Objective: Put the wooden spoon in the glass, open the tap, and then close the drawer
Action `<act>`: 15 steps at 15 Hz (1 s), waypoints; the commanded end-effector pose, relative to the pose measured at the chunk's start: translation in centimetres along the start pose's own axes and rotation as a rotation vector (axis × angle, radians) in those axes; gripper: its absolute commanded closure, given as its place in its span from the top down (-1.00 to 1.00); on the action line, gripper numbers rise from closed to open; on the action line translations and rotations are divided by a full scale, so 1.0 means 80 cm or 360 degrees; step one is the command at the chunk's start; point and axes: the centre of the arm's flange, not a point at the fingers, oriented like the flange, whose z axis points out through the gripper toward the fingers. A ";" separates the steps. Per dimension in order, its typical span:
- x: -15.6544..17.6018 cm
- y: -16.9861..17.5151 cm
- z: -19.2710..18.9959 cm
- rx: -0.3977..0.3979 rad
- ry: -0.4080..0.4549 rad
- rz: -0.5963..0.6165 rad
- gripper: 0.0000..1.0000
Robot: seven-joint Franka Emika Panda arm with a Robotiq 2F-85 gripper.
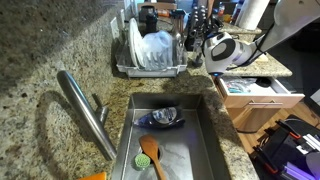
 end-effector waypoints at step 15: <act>0.008 -0.008 -0.009 0.0040 -0.0063 0.0019 0.85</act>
